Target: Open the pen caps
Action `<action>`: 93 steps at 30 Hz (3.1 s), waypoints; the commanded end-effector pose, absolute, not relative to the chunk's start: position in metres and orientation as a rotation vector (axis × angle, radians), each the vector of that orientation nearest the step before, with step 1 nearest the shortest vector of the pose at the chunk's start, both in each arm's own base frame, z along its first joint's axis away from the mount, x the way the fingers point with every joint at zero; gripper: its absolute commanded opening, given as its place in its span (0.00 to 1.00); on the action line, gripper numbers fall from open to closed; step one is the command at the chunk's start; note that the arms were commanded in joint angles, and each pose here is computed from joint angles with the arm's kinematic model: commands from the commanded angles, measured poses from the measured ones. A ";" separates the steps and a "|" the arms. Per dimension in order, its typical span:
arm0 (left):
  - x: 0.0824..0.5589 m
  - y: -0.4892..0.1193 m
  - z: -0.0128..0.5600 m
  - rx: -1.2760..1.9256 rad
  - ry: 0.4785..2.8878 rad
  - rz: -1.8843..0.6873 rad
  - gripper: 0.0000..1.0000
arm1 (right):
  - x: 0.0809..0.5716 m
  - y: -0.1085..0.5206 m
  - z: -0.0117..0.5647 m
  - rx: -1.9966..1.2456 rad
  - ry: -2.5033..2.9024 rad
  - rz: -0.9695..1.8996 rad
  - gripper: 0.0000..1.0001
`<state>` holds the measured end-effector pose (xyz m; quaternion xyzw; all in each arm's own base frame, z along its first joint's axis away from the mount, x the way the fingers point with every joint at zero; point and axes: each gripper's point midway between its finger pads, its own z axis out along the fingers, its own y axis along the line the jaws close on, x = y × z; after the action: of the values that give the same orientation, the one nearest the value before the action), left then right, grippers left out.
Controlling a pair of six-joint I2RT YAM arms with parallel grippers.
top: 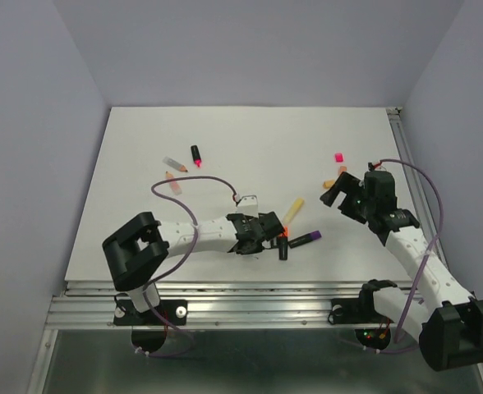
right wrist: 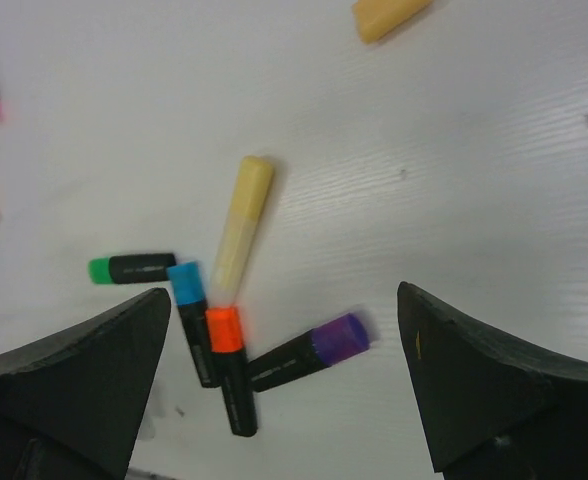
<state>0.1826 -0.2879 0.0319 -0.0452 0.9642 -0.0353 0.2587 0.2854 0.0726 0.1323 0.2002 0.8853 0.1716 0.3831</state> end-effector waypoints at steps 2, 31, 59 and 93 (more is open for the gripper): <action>0.195 -0.297 0.105 0.003 2.314 -0.309 0.00 | 0.272 0.158 0.171 0.255 2.113 1.099 1.00; 0.177 -0.324 0.144 0.141 2.163 -0.671 0.00 | 0.262 0.309 0.209 0.008 2.004 1.154 0.58; 0.121 -0.318 0.100 0.138 2.345 -0.815 0.00 | 0.372 0.248 0.275 0.182 1.772 0.661 0.01; 0.306 -0.150 0.108 -0.525 2.299 -0.161 0.00 | 0.473 0.043 0.100 0.622 2.176 -0.020 0.01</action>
<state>0.2904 -0.1598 0.1030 -0.2213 0.8939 -0.0832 0.3809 0.4525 0.0531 0.0912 0.2386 0.8761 0.0112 0.4187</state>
